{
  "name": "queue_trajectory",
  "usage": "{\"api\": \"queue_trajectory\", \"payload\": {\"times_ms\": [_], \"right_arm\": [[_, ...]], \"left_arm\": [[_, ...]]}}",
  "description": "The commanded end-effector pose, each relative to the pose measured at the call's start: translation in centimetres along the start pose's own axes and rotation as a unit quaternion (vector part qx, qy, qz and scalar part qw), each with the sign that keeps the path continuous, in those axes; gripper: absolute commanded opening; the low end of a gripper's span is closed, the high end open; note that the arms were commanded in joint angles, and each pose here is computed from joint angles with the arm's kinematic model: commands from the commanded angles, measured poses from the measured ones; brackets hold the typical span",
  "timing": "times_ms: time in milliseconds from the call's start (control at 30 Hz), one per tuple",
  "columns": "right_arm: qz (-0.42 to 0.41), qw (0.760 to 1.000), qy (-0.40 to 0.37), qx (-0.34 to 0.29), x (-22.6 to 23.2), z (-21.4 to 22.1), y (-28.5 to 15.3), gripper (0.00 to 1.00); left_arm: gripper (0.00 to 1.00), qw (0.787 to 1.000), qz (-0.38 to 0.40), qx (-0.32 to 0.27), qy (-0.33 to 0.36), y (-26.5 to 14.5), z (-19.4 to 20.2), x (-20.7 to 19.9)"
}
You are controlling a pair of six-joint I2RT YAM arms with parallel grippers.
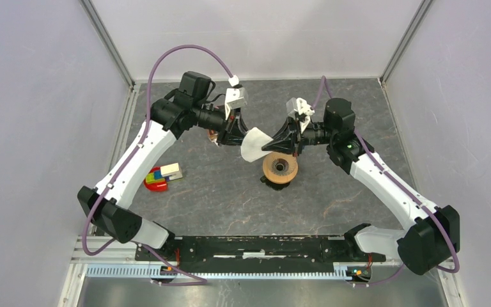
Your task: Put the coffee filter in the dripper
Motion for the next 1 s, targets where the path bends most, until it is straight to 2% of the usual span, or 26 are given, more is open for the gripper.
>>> {"api": "queue_trajectory", "payload": {"times_ms": [0,33,67,133,200,233,300,333,400,467,600,700,800,967], "right_arm": [[-0.004,1.0,0.002,-0.012,0.1,-0.7,0.0,0.05],[0.002,1.0,0.005,-0.013,-0.1,-0.7,0.0,0.12],[0.012,1.0,0.004,-0.014,-0.4,-0.8,0.0,0.18],[0.065,0.998,-0.005,-0.008,-1.8,-1.3,-0.3,0.5],[0.155,0.988,-0.021,0.005,-3.9,-2.3,-1.4,0.64],[0.199,0.979,-0.031,0.003,-4.7,-3.4,-2.0,0.68],[0.28,0.959,-0.042,0.001,-6.2,-5.0,-3.6,0.74],[0.303,0.952,-0.045,-0.004,-6.5,-6.0,-4.1,0.76],[0.337,0.94,-0.048,-0.015,-6.9,-7.5,-4.8,0.85],[0.361,0.931,-0.043,-0.029,-7.2,-8.7,-5.2,0.89],[0.385,0.922,-0.018,-0.037,-8.4,-9.0,-4.2,0.88],[0.393,0.919,-0.02,-0.027,-8.5,-9.0,-2.7,0.86],[0.401,0.915,-0.035,-0.012,-8.2,-9.0,-1.1,0.86],[0.387,0.921,-0.041,-0.001,-7.7,-8.5,0.6,0.84]], "left_arm": [[0.11,1.0,0.02,-0.02,-0.005,0.6,-1.0,-0.7],[0.03,1.0,0.017,-0.022,-0.01,0.6,-1.2,-0.6],[0.02,1.0,0.004,-0.019,-0.024,0.6,-1.3,-0.3],[0.02,0.997,-0.048,-0.01,-0.056,0.4,-1.4,0.9],[0.02,0.991,-0.113,0.003,-0.076,-0.1,-1.4,2.4],[0.02,0.983,-0.159,0.009,-0.092,-0.5,-1.4,3.4],[0.02,0.958,-0.255,0.012,-0.129,-1.8,-1.4,5.4],[0.02,0.936,-0.317,0.011,-0.153,-2.8,-1.3,6.6],[0.02,0.9,-0.393,0.008,-0.185,-4.3,-1.3,7.9],[0.02,0.881,-0.426,-0.001,-0.204,-4.9,-1.8,8.8],[0.02,0.849,-0.456,-0.03,-0.265,-4.8,-2.5,10.4],[0.02,0.842,-0.45,-0.04,-0.295,-3.5,-2.8,11.5],[0.02,0.844,-0.437,-0.054,-0.306,-2.6,-3.6,11.8],[0.02,0.828,-0.447,-0.06,-0.332,-2.2,-3.7,12.6]]}}
Point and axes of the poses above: each gripper's point midway between its finger pads, its own y axis out along the fingers, its own x axis along the line the jaws close on, z = x × y, the point moved 3 cm from there along -y, back along the fingers, and after that the axes turned 13 degrees about y, right-handed, at the moved point
